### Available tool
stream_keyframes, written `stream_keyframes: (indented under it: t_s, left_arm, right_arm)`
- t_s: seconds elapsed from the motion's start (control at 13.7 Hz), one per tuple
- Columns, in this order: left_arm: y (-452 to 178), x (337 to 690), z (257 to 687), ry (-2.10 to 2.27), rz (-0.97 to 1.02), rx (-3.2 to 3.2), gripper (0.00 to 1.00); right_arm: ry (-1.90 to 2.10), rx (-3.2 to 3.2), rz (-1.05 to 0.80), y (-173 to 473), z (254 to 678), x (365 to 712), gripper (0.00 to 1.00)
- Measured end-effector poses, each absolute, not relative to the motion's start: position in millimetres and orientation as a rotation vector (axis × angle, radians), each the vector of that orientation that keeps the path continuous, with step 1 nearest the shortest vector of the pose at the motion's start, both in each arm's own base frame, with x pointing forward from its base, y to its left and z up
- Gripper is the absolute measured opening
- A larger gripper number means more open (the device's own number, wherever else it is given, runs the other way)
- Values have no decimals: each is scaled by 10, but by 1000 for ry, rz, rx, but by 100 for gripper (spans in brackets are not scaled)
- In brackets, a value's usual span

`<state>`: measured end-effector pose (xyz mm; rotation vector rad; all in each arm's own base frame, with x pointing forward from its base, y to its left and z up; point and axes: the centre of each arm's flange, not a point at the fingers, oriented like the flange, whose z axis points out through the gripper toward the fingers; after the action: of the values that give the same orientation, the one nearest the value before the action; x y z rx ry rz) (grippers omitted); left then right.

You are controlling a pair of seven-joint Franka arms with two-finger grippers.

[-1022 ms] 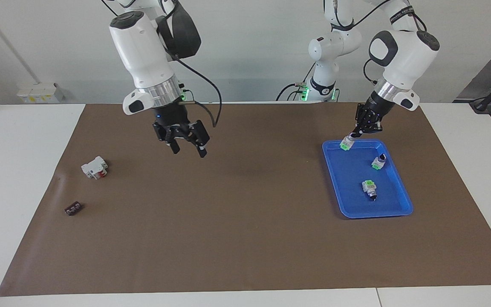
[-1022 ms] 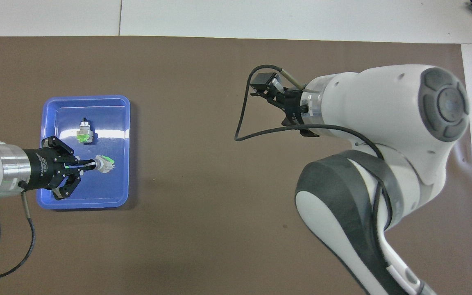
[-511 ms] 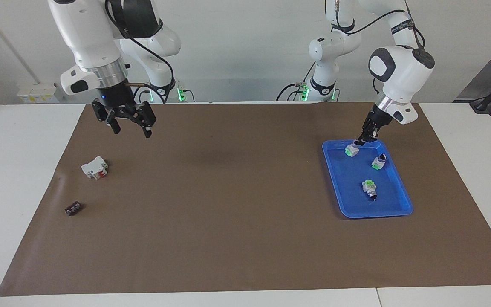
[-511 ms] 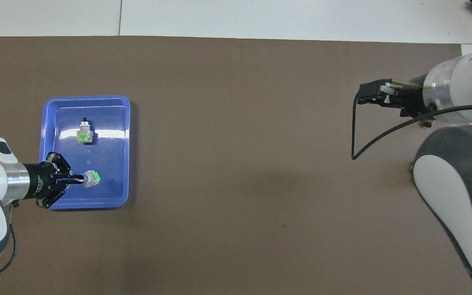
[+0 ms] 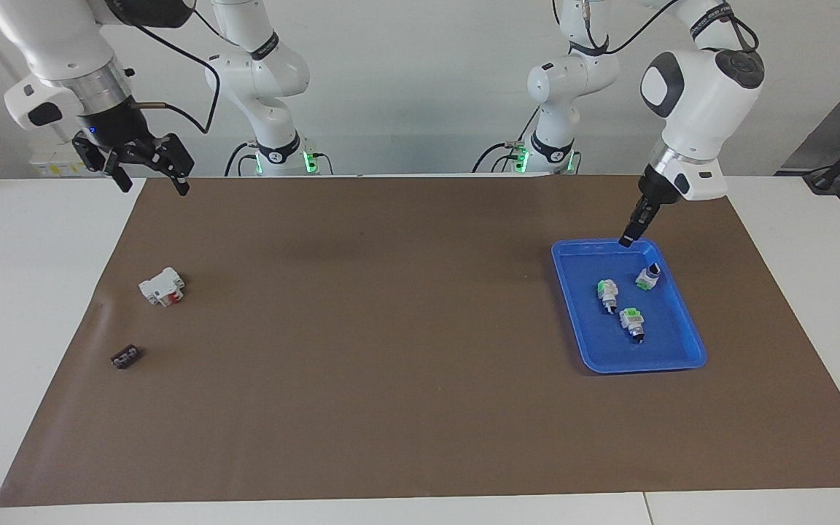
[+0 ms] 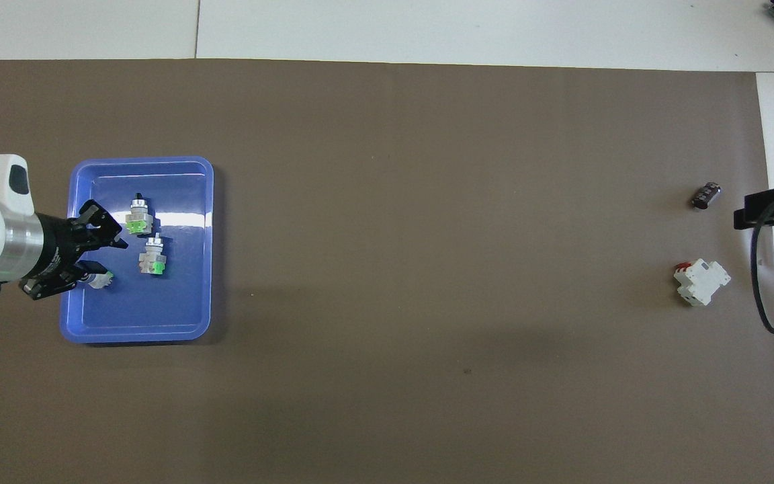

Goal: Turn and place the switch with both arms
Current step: 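Lower the switch into the blue tray with the left gripper, then open the left gripper and lift it away from the tray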

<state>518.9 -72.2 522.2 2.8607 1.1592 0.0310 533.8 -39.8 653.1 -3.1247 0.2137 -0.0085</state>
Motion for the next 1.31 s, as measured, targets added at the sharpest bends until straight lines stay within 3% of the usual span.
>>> stream_keyframes:
  t_s: [0.36, 0.44, 0.8, 1.09, 1.31]
  left_arm:
    - [-1721, 5342, 5796, 775, -15, 2999, 41]
    - [-1905, 5332, 5896, 678, -28, 3021, 37]
    - [-2487, 5199, 6339, 126, -60, 3131, 36]
    - [-2040, 5538, 6674, -42, 13, 3116, 33]
    - [-1031, 5880, 6669, -62, 37, 3135, 30]
  right_arm:
    - [289, -3120, 15, -371, 6523, 5356, 100]
    - [286, -3121, 20, -355, 6518, 5357, 100]
    - [238, -3168, 34, -212, 6510, 5353, 100]
    - [233, -3169, 33, -195, 6510, 5354, 100]
    - [233, -3169, 34, -195, 6510, 5354, 100]
